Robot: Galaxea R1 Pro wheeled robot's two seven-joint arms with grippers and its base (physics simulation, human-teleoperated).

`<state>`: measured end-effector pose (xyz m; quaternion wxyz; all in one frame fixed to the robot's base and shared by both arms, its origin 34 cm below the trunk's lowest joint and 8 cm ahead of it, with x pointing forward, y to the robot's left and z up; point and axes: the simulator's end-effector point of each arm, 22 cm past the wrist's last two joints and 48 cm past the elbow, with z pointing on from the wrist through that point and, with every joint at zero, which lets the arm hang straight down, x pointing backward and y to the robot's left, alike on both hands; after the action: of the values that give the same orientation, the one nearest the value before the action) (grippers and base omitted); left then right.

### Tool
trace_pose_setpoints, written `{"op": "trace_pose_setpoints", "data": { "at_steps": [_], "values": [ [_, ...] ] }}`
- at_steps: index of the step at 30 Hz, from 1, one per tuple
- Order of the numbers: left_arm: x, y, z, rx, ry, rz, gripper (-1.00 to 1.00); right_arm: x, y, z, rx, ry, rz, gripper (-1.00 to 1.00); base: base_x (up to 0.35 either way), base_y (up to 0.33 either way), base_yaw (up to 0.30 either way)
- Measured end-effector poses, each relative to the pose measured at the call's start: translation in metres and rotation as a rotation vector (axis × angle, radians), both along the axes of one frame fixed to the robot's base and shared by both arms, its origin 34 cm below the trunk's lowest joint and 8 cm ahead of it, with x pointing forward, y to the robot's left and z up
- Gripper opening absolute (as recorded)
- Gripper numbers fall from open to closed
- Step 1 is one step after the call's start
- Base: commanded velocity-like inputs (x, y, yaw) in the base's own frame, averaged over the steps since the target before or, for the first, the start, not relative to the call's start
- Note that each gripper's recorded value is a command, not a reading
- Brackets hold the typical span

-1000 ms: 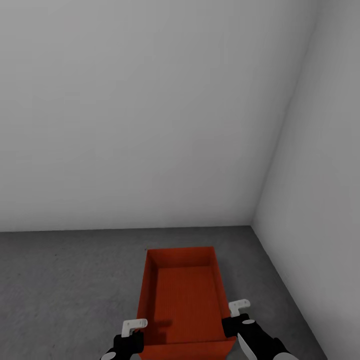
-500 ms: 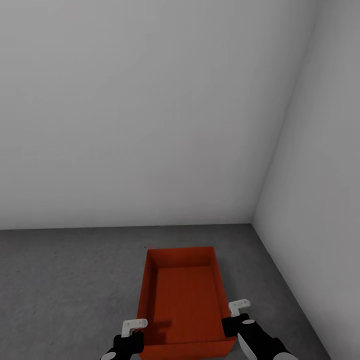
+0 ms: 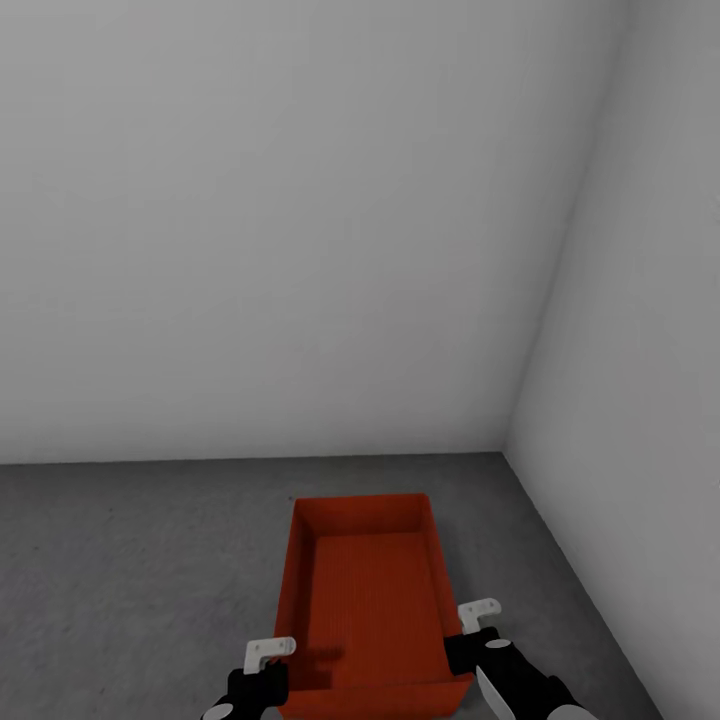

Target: Move the two storage containers from the living room to the garage. In the garage, place one container on the floor and stack the other container on top of it (either order is fine).

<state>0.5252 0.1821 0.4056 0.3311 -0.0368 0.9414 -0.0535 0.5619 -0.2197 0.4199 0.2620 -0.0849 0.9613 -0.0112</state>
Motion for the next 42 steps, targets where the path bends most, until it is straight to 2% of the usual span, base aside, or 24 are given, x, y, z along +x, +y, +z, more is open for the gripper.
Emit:
{"op": "trace_pose_setpoints", "data": {
  "at_steps": [1, 2, 3, 4, 5, 9, 29, 31, 34, 42],
  "values": [
    [0.000, 0.000, 0.000, 0.000, 0.000, 0.000, -1.00, 0.000, 0.000, 0.000, 0.000, 0.000, 0.000, -1.00, 0.000, 0.000, 0.000],
    [0.000, 0.000, 0.000, 0.000, 0.000, 0.000, 1.00, 0.000, 0.000, 0.000, 0.000, 0.000, 0.000, 1.00, 0.000, 0.000, 0.000],
    [0.000, 0.012, -0.004, 0.016, 0.005, 0.003, 1.00, 0.009, 0.005, 0.002, 0.014, -0.044, 0.066, 1.00, 0.000, 0.000, 0.000],
    [0.000, 0.012, -0.013, 0.017, 0.019, 0.000, 1.00, 0.010, 0.005, -0.006, 0.015, -0.032, 0.068, 1.00, 0.000, 0.000, 0.000],
    [0.014, 0.016, -0.012, 0.024, -0.003, 0.010, 1.00, 0.017, 0.006, -0.010, 0.016, -0.034, 0.068, 1.00, 0.000, 0.000, 0.000],
    [0.003, 0.014, -0.018, 0.020, 0.026, 0.007, 1.00, 0.010, 0.005, -0.014, 0.016, -0.020, 0.068, 1.00, 0.000, 0.000, 0.000],
    [0.004, 0.013, -0.018, 0.019, 0.033, 0.000, 1.00, 0.011, 0.006, -0.014, 0.016, -0.020, 0.068, 1.00, 0.000, 0.000, 0.000],
    [-0.004, 0.011, -0.021, 0.017, 0.064, -0.005, 1.00, 0.011, 0.006, -0.011, 0.017, -0.017, 0.068, 1.00, 0.000, 0.000, 0.000],
    [-0.005, 0.010, -0.016, 0.015, 0.078, -0.007, 1.00, 0.013, 0.006, -0.005, 0.017, -0.018, 0.068, 1.00, 0.000, 0.000, 0.000],
    [-0.005, 0.010, -0.002, 0.015, 0.090, -0.009, 1.00, 0.015, 0.005, 0.011, 0.016, -0.017, 0.068, 1.00, 0.000, 0.000, 0.000]
  ]
}}
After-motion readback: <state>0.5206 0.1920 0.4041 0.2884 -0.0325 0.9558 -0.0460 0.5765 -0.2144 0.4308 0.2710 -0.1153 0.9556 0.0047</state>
